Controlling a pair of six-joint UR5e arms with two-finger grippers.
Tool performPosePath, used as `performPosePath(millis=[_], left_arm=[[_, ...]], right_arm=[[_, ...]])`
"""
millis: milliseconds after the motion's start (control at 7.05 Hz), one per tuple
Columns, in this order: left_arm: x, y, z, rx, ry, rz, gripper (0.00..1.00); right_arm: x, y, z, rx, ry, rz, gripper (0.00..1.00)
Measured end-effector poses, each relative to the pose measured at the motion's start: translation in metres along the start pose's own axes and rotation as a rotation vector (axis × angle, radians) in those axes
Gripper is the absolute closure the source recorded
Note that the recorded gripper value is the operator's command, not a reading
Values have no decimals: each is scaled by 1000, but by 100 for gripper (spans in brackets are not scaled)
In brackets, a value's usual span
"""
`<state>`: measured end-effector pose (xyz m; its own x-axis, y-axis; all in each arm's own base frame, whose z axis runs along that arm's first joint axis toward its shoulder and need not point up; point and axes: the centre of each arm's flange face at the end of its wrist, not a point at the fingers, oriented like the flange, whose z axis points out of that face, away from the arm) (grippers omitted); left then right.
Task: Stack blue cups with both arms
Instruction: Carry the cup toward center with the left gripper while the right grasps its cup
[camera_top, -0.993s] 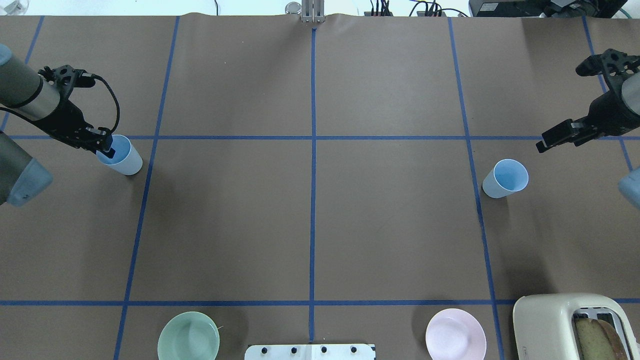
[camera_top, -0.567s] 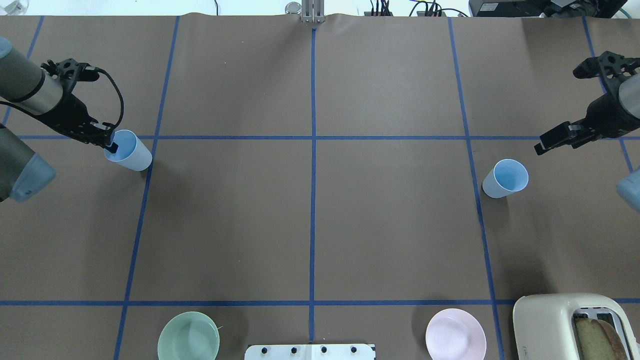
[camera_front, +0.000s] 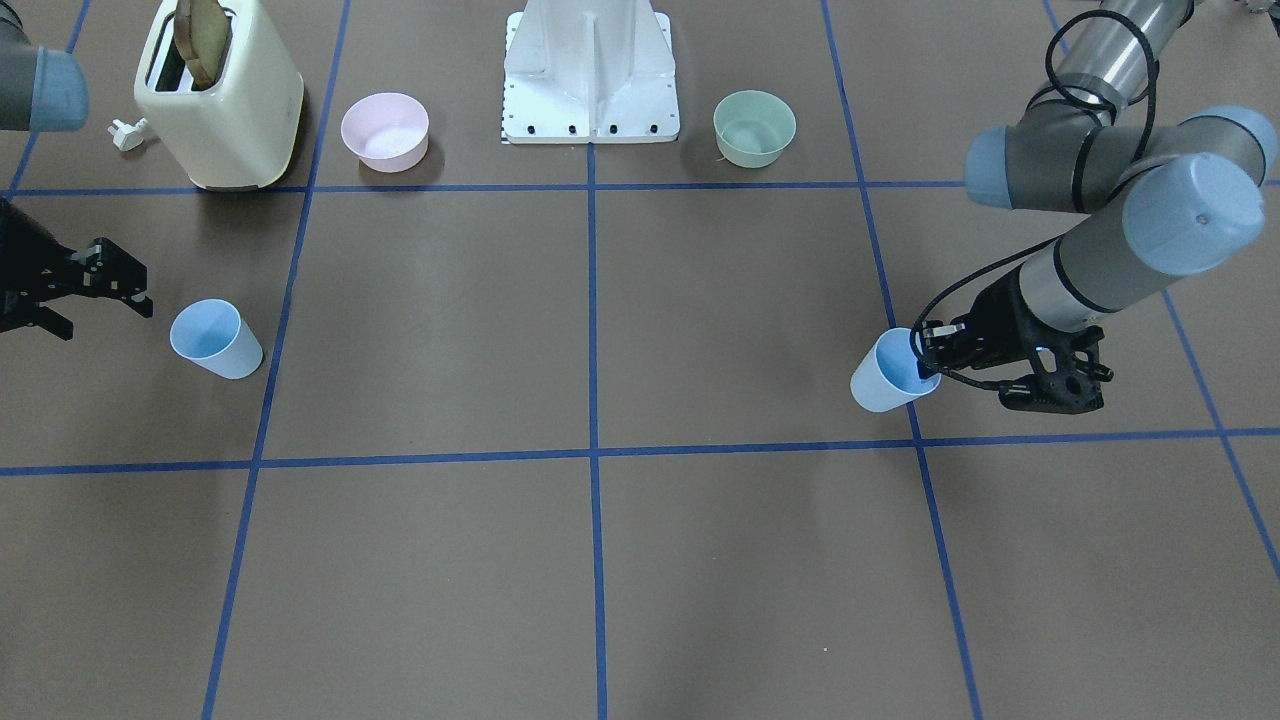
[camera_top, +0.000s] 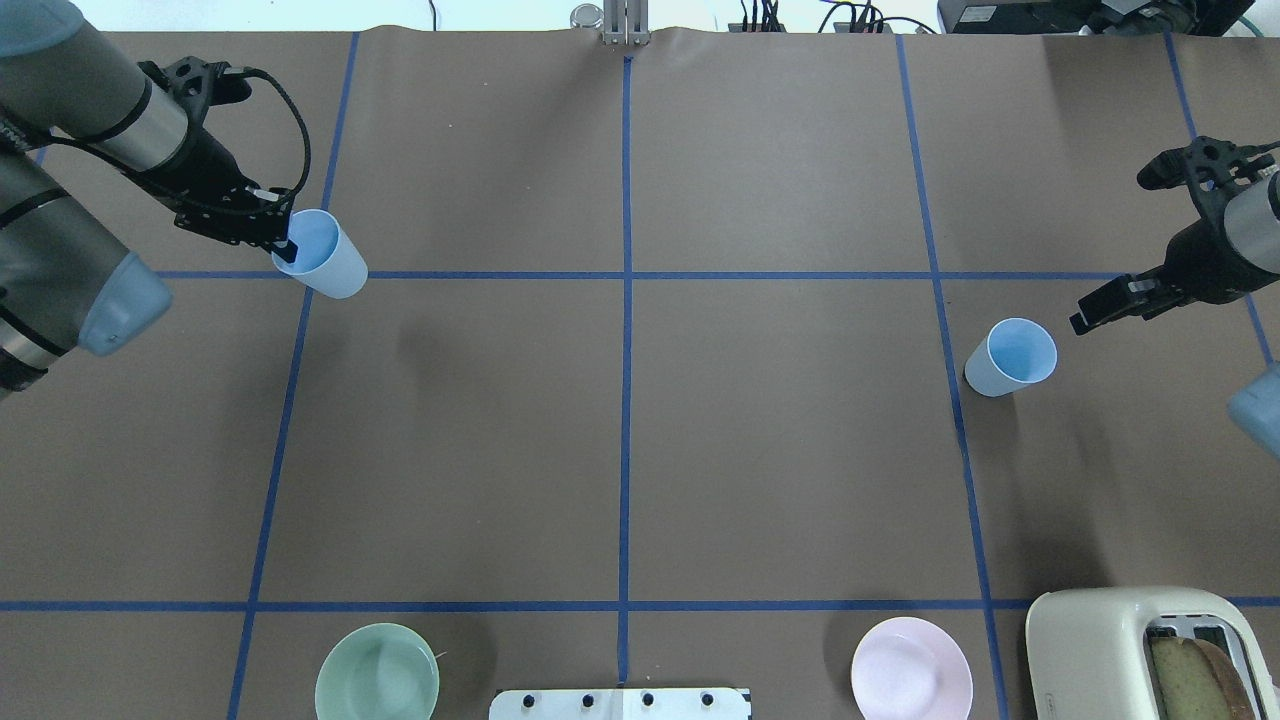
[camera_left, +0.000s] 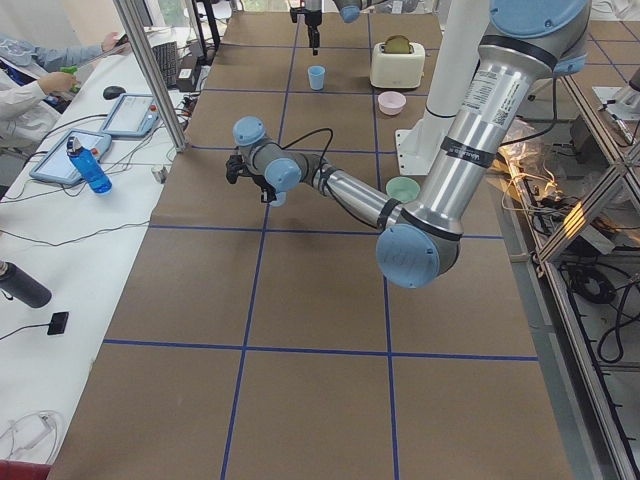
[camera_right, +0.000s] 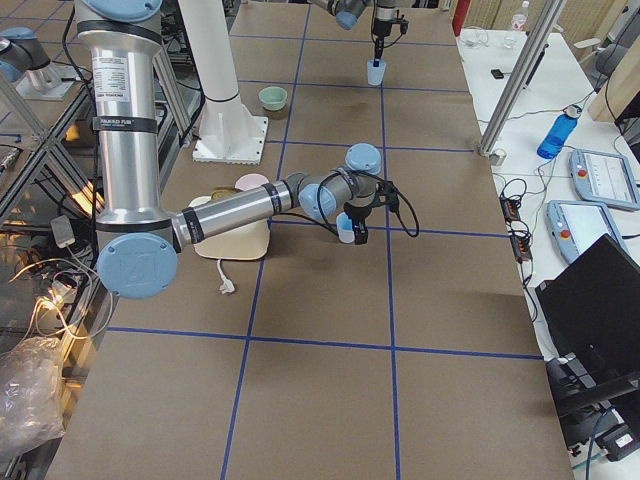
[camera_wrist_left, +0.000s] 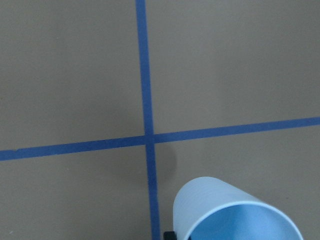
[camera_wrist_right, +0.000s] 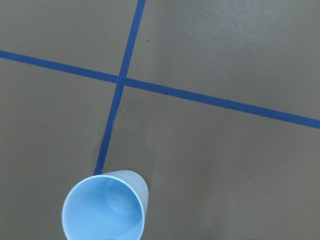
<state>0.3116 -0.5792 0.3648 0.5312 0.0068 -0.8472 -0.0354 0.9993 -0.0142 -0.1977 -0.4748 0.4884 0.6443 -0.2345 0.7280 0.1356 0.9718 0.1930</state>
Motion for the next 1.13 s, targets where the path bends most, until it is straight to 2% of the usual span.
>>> performPosePath(millis=[142,426,567,709,1135], left_arm=[[33,4,8,-8,11,-28,100],[96,15,27,-8,20,-66,100],[121,20,33,-12,29,-79,100],[144,23,39,-14,35,-88,100],[203,21,54,-8,40,-103,100]], right_arm=[[-6,2,8,-6,12,-1,13],[-12,5,18,-19,18,-7,23],[-15,5,23,-27,19,-13,35],[-19,6,28,-34,20,-19,40],[-20,1,43,-44,24,-28,37]])
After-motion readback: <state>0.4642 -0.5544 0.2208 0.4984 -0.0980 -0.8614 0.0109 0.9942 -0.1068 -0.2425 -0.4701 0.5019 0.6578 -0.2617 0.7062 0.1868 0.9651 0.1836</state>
